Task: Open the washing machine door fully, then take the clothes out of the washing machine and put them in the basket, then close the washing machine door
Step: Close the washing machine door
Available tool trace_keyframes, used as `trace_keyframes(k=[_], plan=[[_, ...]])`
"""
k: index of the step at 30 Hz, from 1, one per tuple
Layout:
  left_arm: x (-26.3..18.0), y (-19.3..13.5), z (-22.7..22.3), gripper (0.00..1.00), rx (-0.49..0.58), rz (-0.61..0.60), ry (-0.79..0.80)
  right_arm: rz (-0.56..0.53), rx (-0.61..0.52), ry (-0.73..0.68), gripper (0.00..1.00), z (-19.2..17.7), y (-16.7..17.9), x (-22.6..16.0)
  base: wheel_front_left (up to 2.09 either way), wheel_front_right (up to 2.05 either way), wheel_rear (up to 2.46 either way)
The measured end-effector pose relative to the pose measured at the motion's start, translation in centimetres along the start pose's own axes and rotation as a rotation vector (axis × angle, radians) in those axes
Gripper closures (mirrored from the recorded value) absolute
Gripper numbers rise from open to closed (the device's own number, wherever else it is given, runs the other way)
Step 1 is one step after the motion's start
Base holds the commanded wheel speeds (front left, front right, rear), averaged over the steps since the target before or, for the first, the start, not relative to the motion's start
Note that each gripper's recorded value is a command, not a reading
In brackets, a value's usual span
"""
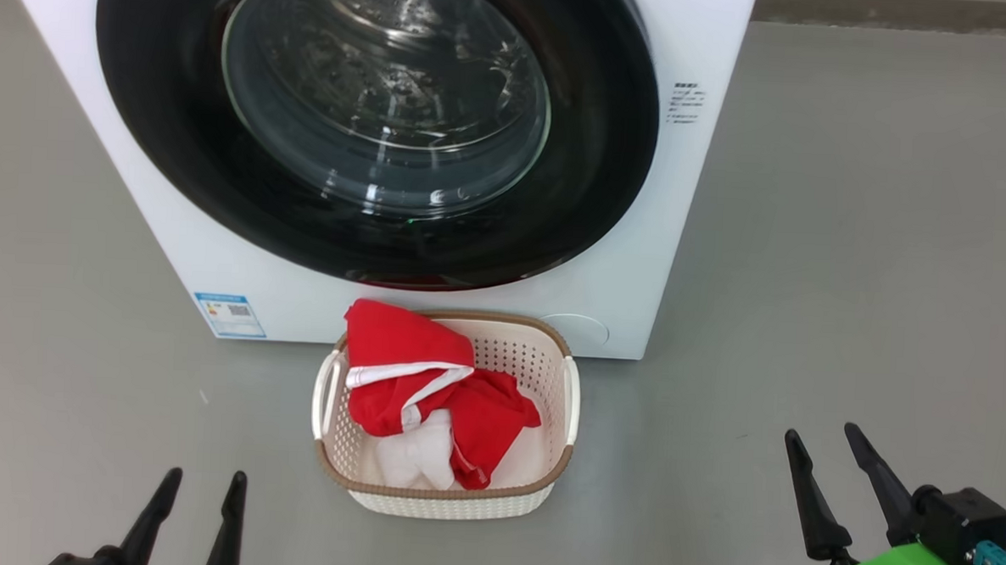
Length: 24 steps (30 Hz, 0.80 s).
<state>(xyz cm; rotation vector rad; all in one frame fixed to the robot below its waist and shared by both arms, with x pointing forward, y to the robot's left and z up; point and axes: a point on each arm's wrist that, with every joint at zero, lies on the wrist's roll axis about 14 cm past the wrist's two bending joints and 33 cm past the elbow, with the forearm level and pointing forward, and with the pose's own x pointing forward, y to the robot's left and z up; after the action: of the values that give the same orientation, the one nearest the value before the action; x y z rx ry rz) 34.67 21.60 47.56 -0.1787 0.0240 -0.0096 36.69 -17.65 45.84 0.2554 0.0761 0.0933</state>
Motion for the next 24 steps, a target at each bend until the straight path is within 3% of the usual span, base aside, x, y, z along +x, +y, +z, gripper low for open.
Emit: trace_keyframes(k=[24], plan=[[-0.5,0.2,-0.2,0.00,0.003,0.003,0.008,-0.112,0.018,0.007,0.00,-0.6,-3.0,-3.9,0.00,0.00,0.00]])
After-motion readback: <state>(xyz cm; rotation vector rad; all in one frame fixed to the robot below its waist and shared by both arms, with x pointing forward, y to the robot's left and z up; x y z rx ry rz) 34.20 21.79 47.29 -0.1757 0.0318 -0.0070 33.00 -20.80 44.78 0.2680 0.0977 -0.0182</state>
